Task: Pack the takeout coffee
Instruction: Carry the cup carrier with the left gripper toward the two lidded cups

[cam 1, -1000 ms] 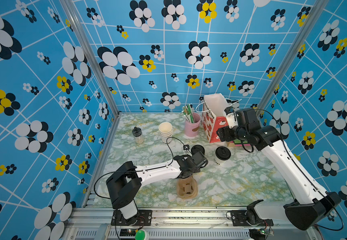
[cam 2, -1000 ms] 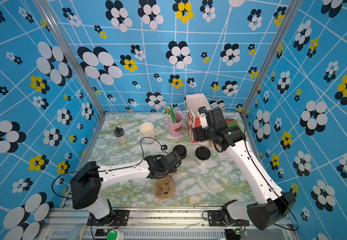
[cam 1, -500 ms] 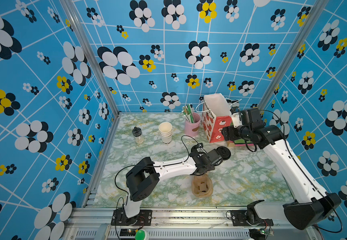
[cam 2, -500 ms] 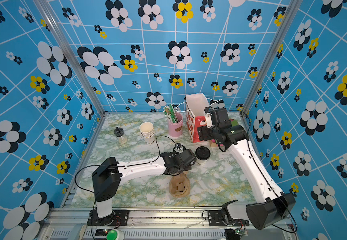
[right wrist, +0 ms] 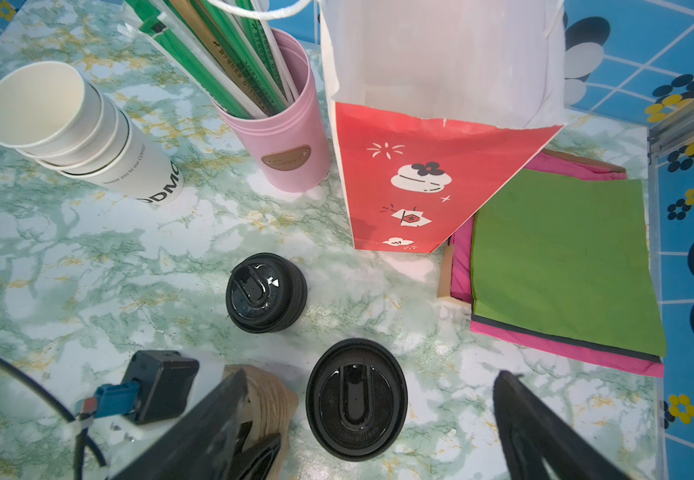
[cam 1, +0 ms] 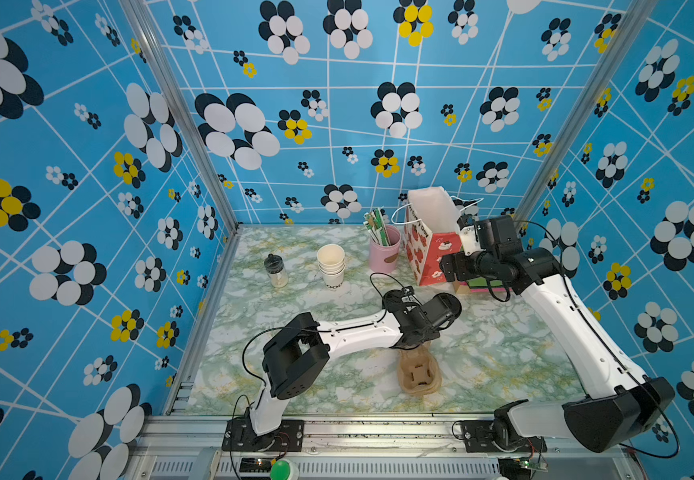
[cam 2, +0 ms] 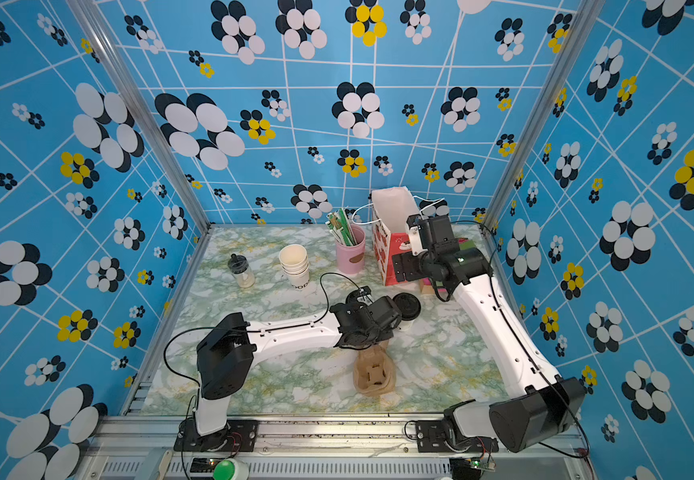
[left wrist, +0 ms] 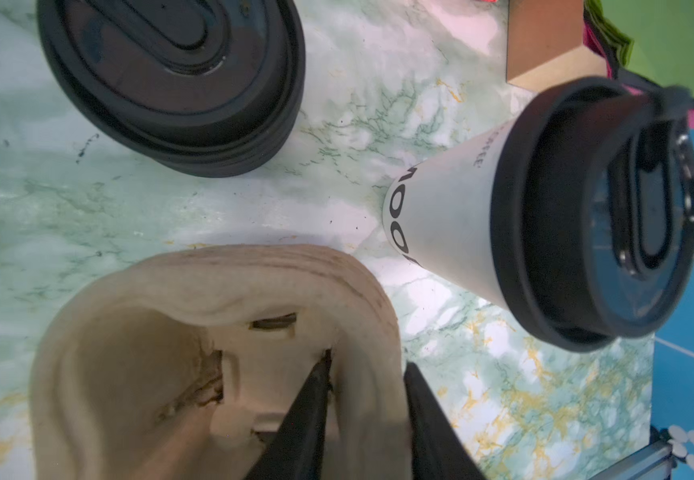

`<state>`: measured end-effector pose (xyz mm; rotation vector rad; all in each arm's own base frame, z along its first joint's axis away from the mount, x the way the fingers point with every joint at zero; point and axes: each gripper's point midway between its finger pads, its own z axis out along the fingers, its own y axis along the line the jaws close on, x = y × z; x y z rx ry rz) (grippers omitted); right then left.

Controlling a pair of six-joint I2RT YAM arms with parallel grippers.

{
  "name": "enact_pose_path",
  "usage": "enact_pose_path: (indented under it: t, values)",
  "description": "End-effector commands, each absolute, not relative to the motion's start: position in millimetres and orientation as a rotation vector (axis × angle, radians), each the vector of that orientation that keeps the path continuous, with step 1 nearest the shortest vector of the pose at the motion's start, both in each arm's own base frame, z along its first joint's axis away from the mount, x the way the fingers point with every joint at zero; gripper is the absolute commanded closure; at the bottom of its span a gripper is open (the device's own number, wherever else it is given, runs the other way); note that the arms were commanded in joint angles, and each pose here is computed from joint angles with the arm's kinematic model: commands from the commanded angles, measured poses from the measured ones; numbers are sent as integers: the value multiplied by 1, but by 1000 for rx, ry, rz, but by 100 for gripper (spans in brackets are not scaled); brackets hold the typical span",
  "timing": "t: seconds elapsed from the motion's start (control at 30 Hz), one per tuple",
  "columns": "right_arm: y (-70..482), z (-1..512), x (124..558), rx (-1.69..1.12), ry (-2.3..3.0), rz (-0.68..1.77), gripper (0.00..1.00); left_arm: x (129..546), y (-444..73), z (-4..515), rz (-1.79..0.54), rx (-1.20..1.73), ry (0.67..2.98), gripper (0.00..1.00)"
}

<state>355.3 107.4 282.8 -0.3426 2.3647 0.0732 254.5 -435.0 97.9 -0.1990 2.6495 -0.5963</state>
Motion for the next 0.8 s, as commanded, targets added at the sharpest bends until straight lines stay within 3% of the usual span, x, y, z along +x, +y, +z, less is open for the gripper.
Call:
enact_pose_path:
  t: [0.0, 0.07, 0.37, 0.57, 0.77]
  values:
    - [107, 279, 356, -328, 2377, 83, 5, 257, -439, 111, -619, -177, 2612, 58]
    - [107, 281, 357, -325, 2374, 86, 5, 259, -437, 121, -627, -171, 2586, 49]
    - [113, 295, 362, -319, 2362, 122, 5, 282, -399, 184, -596, -59, 2378, 30]
    - [119, 308, 371, -306, 2339, 152, 4, 289, -343, 224, -577, 21, 2228, 20]
    - [125, 321, 391, -300, 2335, 158, 5, 265, -265, 232, -546, 195, 2157, 5]
